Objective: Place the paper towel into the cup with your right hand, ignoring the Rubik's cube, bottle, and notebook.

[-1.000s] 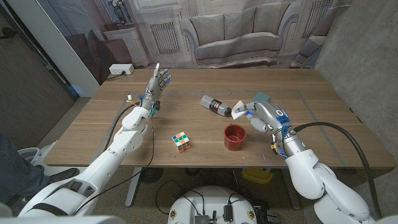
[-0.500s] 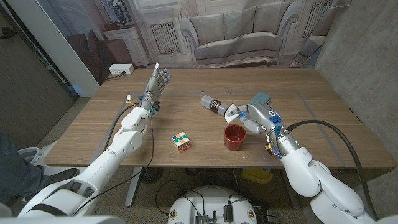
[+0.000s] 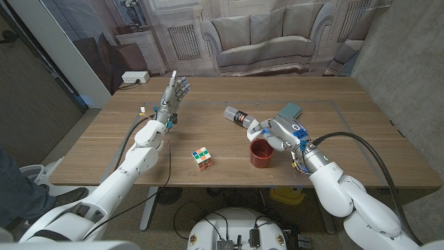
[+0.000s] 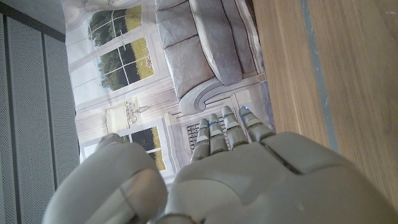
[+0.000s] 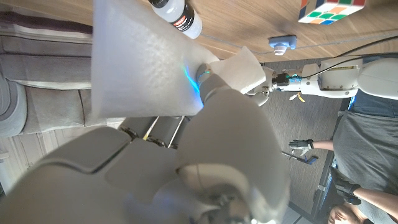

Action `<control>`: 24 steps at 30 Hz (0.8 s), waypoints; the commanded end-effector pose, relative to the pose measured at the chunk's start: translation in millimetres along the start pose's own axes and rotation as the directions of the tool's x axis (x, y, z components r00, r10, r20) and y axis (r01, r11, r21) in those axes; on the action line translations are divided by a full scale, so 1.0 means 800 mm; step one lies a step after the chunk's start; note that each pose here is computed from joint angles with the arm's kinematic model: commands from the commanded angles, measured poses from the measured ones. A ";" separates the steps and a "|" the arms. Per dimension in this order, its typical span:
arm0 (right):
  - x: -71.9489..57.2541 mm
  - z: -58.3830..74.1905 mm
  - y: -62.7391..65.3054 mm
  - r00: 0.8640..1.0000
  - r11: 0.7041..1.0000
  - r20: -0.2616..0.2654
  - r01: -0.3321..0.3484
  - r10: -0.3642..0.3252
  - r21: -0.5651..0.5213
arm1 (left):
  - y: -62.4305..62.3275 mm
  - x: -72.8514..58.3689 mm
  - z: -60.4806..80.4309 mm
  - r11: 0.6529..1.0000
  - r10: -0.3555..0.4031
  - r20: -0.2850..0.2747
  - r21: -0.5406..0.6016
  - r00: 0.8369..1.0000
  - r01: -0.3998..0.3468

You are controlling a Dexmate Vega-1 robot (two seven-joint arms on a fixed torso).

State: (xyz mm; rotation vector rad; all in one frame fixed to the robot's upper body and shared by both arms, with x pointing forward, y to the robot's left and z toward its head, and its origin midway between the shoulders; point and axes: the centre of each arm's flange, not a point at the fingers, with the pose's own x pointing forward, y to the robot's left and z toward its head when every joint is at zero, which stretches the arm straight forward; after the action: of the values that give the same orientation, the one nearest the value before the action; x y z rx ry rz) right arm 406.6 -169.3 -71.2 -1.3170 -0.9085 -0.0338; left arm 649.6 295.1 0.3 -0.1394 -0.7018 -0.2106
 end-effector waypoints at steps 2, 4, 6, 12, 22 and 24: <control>0.002 -0.007 0.017 0.998 0.998 -0.025 -0.060 0.060 -0.005 | 0.002 -0.008 0.002 1.000 0.011 0.000 0.003 1.000 -0.011; 0.002 -0.008 0.019 0.997 0.997 -0.030 -0.071 0.071 -0.012 | 0.001 -0.009 0.003 1.000 0.012 0.001 0.003 1.000 -0.012; 0.003 -0.010 0.021 0.996 0.997 -0.033 -0.080 0.080 -0.012 | 0.001 -0.010 0.003 1.000 0.012 0.003 0.003 1.000 -0.012; 0.003 -0.015 0.027 0.994 0.995 -0.045 -0.102 0.101 -0.012 | -0.002 -0.011 0.003 1.000 0.012 0.003 0.004 1.000 -0.012; 0.001 -0.018 0.036 0.990 0.992 -0.070 -0.124 0.123 -0.009 | -0.003 -0.014 0.002 1.000 0.017 0.007 0.001 1.000 -0.017; 0.001 -0.019 0.037 0.989 0.992 -0.075 -0.128 0.128 -0.007 | -0.004 -0.015 0.002 1.000 0.018 0.007 0.002 1.000 -0.018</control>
State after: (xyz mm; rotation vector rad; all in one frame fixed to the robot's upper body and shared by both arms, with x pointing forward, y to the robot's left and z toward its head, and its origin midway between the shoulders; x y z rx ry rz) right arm 425.3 -171.8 -88.0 -1.3664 -0.7986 0.0047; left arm 641.3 295.1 -4.2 -0.1449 -0.7054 -0.1971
